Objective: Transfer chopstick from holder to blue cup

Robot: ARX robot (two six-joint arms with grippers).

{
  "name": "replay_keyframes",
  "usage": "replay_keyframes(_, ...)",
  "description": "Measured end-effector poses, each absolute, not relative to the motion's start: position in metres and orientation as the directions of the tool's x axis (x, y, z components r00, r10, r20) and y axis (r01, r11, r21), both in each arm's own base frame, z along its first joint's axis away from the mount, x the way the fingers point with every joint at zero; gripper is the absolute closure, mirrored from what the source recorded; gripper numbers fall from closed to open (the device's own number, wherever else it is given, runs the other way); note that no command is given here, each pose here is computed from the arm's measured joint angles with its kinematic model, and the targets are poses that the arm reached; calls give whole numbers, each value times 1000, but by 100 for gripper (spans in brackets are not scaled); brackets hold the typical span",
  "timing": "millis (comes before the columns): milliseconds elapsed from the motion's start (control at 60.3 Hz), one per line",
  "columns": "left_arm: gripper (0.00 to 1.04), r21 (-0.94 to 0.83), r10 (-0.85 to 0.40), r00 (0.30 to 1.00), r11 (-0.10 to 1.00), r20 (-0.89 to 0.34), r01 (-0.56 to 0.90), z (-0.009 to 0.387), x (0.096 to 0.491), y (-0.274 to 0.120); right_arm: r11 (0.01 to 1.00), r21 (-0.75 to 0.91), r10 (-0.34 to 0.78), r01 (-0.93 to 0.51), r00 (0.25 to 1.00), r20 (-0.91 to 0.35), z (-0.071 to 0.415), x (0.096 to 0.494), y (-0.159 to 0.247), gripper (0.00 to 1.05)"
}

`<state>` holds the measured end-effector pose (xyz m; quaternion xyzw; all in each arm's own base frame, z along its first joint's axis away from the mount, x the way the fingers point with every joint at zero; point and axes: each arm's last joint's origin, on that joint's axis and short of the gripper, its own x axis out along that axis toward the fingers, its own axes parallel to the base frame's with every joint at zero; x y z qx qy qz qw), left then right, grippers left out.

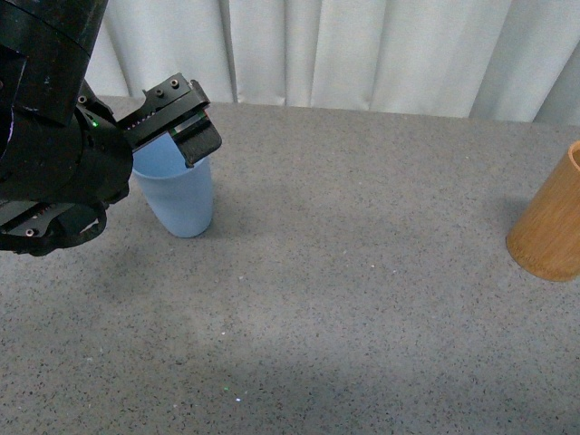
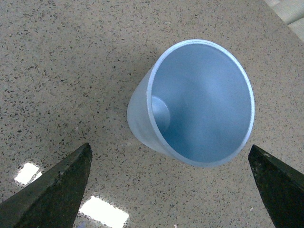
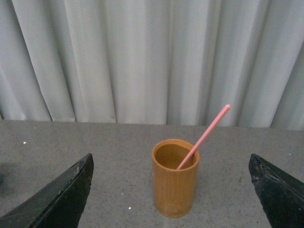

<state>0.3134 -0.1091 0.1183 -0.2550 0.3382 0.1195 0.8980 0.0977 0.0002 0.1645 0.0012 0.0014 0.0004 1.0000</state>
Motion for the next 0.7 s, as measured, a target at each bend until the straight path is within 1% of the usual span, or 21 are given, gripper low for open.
replay_keyframes(696, 7, -349, 100, 714, 820, -693, -453, 106, 324, -104, 1000, 2, 1, -1, 1000, -3, 164, 98, 0, 10)
